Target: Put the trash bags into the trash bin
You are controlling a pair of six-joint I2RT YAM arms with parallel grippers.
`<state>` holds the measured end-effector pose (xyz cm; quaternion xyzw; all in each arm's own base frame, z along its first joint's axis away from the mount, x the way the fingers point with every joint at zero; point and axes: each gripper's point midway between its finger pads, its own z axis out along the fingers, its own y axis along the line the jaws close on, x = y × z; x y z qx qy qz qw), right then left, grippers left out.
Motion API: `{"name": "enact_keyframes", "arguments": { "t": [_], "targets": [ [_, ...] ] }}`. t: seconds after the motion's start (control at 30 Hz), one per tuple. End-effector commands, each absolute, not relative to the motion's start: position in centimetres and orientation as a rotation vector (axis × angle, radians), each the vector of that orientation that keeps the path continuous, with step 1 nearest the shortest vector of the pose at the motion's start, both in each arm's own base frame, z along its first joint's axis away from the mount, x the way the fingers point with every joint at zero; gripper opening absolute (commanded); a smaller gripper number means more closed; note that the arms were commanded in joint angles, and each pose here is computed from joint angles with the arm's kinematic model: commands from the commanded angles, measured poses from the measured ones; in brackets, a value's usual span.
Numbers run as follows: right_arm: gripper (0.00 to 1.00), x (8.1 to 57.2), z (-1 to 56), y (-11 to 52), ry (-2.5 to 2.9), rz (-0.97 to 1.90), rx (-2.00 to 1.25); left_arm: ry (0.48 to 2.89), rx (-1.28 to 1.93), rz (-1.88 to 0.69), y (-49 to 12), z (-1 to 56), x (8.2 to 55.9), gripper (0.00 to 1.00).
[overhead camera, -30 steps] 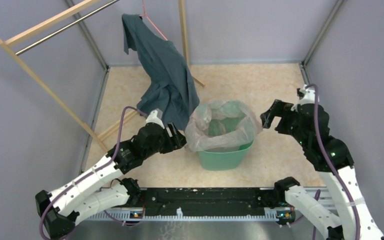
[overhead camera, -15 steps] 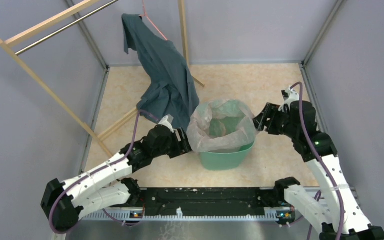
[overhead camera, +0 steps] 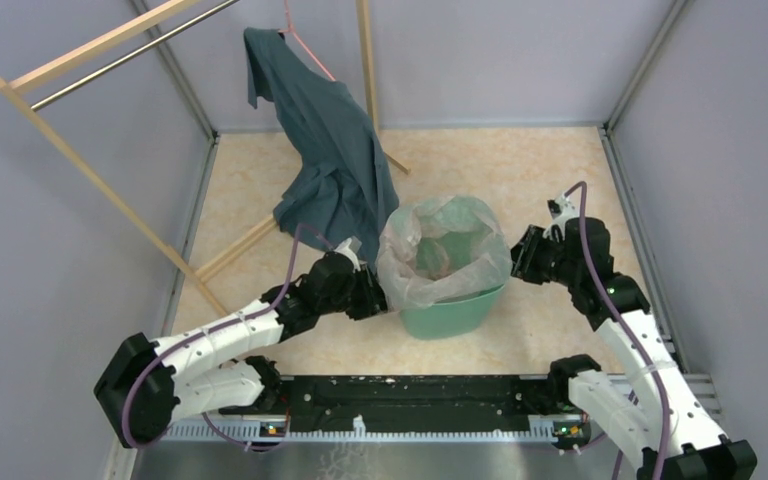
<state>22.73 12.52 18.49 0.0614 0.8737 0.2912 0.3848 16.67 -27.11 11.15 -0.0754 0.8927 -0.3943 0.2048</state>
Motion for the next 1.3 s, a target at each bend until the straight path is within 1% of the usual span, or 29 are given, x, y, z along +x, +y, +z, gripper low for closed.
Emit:
{"name": "enact_keyframes", "arguments": {
  "t": [0.0,0.03,0.1,0.13,0.23,0.4,0.5,0.6,0.77,0.93,1.03,1.13,1.27],
  "targets": [
    [0.25,22.6,18.3,13.1,2.207,0.782,0.134,2.412,-0.194,-1.184,-28.2,12.3,17.3,0.22],
    [0.20,22.6,17.7,12.7,2.222,0.755,0.150,2.417,-0.198,-1.172,-28.0,12.2,17.3,0.16],
    [0.13,22.4,16.6,12.1,2.251,0.708,0.180,2.425,-0.198,-1.164,-27.9,12.3,17.1,0.07],
    [0.09,22.3,16.3,11.9,2.263,0.695,0.190,2.425,-0.196,-1.174,-27.9,12.7,17.0,0.05],
    [0.00,21.8,16.5,11.6,2.267,0.681,0.196,2.400,-0.166,-1.244,-28.1,14.3,16.3,0.03],
    [0.00,21.5,18.3,9.8,2.234,0.589,0.279,2.409,-0.127,-1.288,-27.6,15.4,14.8,0.02],
    [0.00,21.1,18.2,8.2,2.216,0.517,0.445,2.418,-0.113,-1.288,-27.1,15.6,14.2,0.01],
    [0.00,21.1,17.6,7.9,2.173,0.535,0.522,2.422,-0.102,-1.298,-26.9,15.3,13.7,0.00],
    [0.00,21.3,16.5,6.7,2.176,0.456,0.592,2.516,-0.091,-1.222,-26.3,12.1,13.0,0.00],
    [0.00,21.8,19.2,6.9,2.165,0.458,0.559,2.587,-0.119,-1.086,-25.2,8.3,13.4,0.00],
    [0.00,21.6,20.9,7.5,2.163,0.502,0.532,2.606,-0.109,-0.993,-24.9,7.1,14.2,0.00],
    [0.00,21.6,20.1,7.3,2.178,0.487,0.540,2.630,-0.094,-0.936,-25.0,6.4,14.7,0.00],
    [0.00,22.5,16.9,6.4,2.195,0.406,0.600,2.626,-0.081,-0.986,-26.1,7.2,15.0,0.00]
  ]
}}
